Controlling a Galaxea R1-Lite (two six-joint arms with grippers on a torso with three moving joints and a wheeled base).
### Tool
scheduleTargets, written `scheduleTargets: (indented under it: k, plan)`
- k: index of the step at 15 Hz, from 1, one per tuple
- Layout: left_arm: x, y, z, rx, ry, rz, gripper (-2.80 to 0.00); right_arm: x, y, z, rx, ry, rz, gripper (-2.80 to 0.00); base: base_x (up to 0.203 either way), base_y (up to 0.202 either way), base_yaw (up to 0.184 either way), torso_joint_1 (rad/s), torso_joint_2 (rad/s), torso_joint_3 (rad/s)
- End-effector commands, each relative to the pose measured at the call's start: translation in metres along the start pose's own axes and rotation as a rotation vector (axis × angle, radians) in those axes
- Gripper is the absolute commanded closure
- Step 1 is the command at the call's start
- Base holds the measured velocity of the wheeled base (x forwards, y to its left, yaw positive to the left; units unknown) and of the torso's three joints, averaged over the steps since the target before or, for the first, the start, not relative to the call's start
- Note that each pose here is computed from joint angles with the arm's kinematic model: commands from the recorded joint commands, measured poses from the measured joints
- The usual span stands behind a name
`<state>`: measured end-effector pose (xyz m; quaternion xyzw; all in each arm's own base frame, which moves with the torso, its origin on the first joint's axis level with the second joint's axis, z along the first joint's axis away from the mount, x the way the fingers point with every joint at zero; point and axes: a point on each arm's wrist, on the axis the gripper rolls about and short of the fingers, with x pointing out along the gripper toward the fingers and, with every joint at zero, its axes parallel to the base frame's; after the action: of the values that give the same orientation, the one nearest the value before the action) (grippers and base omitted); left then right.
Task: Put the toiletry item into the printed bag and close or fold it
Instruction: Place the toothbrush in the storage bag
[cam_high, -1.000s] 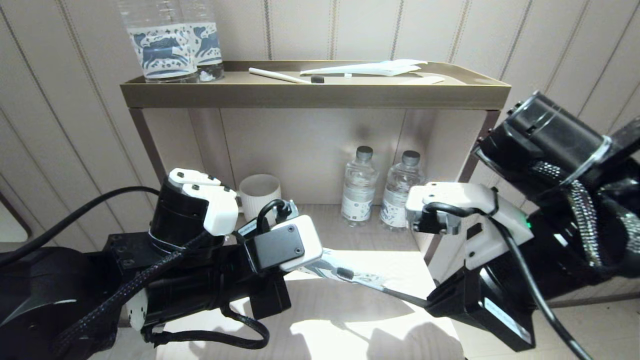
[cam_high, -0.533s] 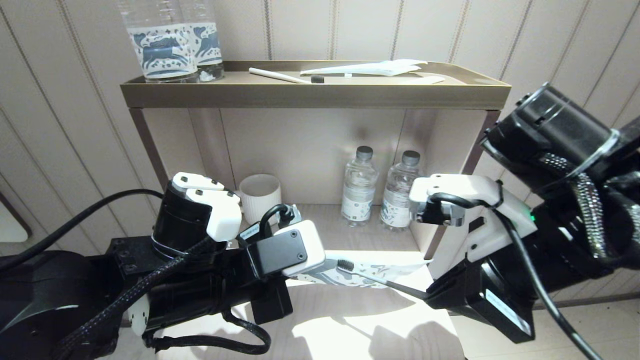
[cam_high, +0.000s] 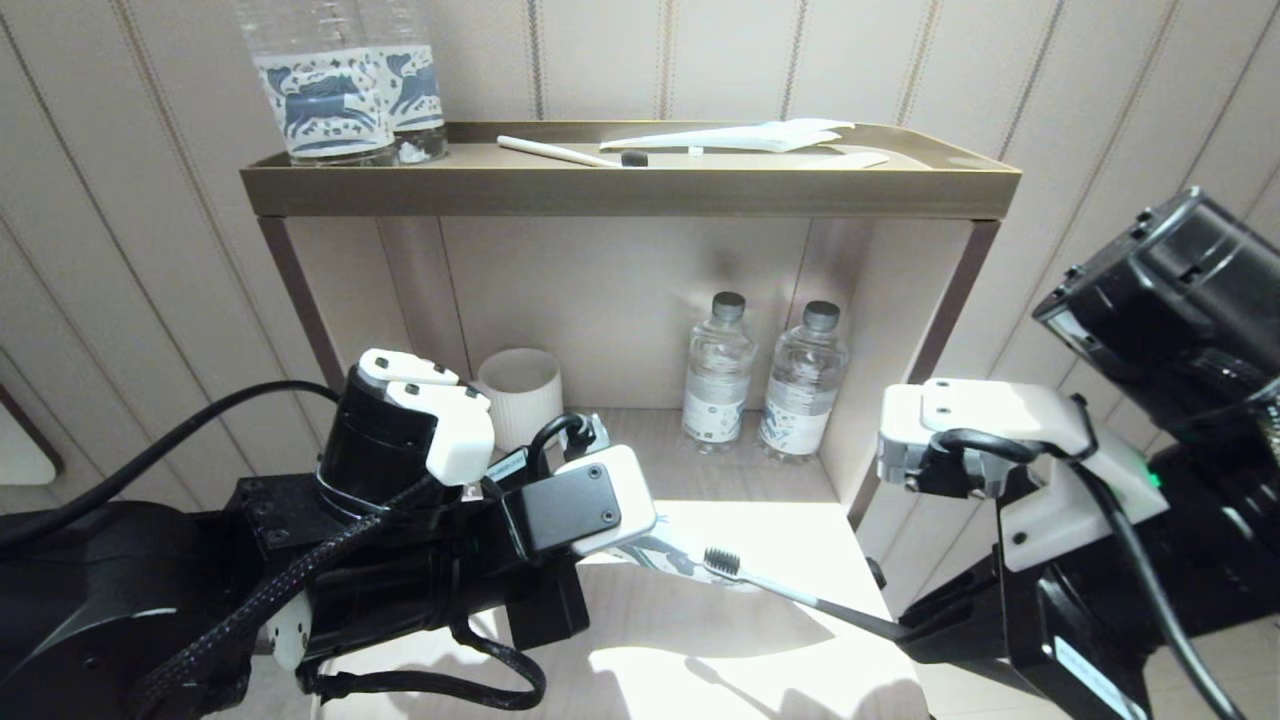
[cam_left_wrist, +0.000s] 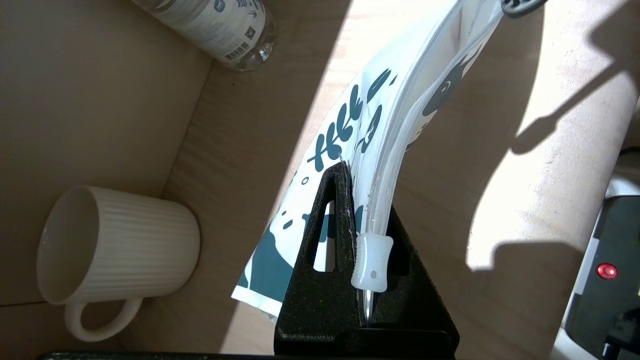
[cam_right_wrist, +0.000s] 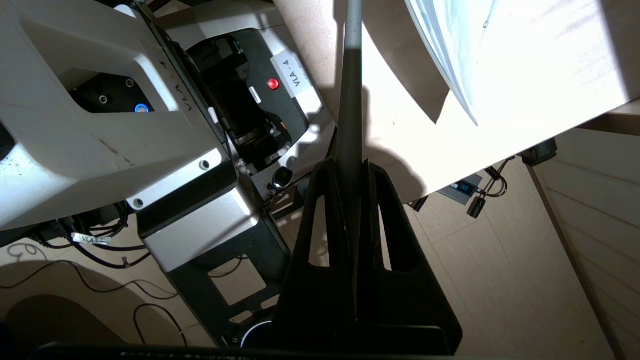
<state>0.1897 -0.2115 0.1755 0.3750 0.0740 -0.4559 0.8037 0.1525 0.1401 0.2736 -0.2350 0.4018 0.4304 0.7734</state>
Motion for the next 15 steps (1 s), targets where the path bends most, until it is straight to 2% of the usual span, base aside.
scheduleTargets:
  k: [1, 11, 15]
  plan:
    - [0.001, 0.000, -0.001, 0.004, 0.002, -0.002, 0.00, -0.002, 0.001, 0.000, -0.003, -0.005, -0.001, 0.00, 0.000, 0.000, 0.000, 0.000, 0.00, 0.000]
    - [-0.002, -0.003, -0.001, 0.009, -0.001, -0.008, 0.00, 0.018, -0.006, 0.006, 0.011, 0.044, 0.007, 0.00, 0.000, 0.000, 0.000, 0.000, 0.00, 0.000]
    - [-0.010, -0.002, 0.006, -0.010, -0.042, -0.008, 0.00, 0.033, -0.011, 0.019, 0.002, 0.027, 0.009, 0.00, 0.000, 0.000, 0.000, 0.000, 0.00, 0.000]
